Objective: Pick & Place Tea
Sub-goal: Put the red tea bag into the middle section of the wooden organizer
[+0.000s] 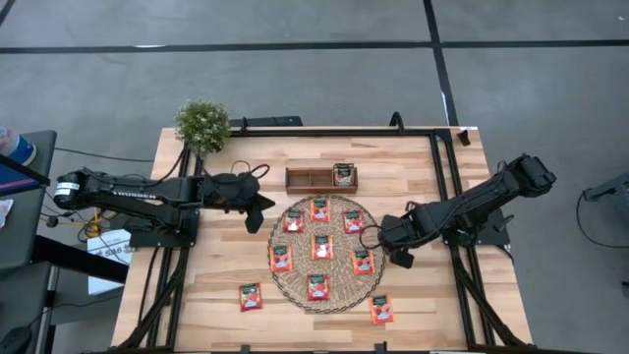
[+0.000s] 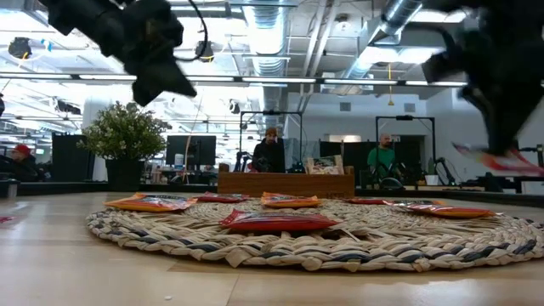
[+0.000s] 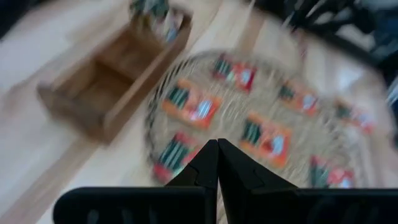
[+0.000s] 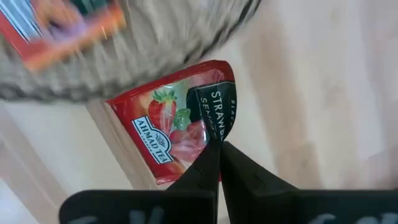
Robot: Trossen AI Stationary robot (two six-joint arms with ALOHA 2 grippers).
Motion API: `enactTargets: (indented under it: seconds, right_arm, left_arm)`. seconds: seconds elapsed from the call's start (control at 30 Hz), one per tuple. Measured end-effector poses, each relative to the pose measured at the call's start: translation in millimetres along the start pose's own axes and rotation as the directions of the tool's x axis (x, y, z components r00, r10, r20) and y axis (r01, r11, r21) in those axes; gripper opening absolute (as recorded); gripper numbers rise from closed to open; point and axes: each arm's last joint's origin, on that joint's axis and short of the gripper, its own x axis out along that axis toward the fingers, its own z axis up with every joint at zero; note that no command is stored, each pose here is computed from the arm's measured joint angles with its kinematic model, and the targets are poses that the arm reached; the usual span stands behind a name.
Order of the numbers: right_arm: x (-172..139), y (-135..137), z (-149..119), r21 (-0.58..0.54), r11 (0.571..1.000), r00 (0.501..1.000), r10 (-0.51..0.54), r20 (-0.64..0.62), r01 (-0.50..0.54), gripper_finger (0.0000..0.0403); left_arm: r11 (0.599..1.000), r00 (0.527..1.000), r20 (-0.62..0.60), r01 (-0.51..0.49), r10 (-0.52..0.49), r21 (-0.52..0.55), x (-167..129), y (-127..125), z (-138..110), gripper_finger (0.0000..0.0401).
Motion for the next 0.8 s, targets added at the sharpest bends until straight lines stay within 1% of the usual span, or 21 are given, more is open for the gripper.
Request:
enactTargets:
  seconds: [0.17, 0.33, 0.47, 0.6, 0.73, 0.8]
  right_arm:
    - [-32.0, -2.3, 20.6, 0.002, 0.999, 0.989, -0.043, 0.142, 0.043, 0.0000]
    - [-58.4, -8.1, 51.0, -0.030, 0.993, 0.953, -0.105, 0.283, 0.118, 0.0000]
    - [-71.3, -13.6, 80.1, -0.077, 0.975, 0.925, -0.170, 0.340, 0.208, 0.0000]
    - [-76.6, -18.2, 111.9, -0.120, 0.953, 0.906, -0.219, 0.363, 0.278, 0.0000]
    - [-81.7, -21.5, 141.0, -0.165, 0.936, 0.891, -0.228, 0.393, 0.312, 0.0000]
    - [-85.4, -21.1, 155.6, -0.180, 0.930, 0.875, -0.219, 0.431, 0.321, 0.0000]
  left_arm:
    - [0.997, 0.986, 0.148, 0.073, -0.071, -0.011, -1.3, -6.7, 14.4, 0.0000]
    - [0.992, 0.959, 0.258, 0.126, -0.119, -0.013, -3.9, -11.5, 25.1, 0.0000]
    - [0.987, 0.940, 0.317, 0.151, -0.129, -0.046, -5.8, -13.3, 30.4, 0.0000]
    - [0.979, 0.911, 0.389, 0.187, -0.140, -0.085, -8.5, -15.5, 36.9, 0.0000]
    - [0.969, 0.879, 0.451, 0.225, -0.157, -0.101, -11.6, -17.7, 42.8, 0.0000]
    - [0.966, 0.868, 0.469, 0.235, -0.160, -0.105, -12.6, -18.3, 44.4, 0.0001]
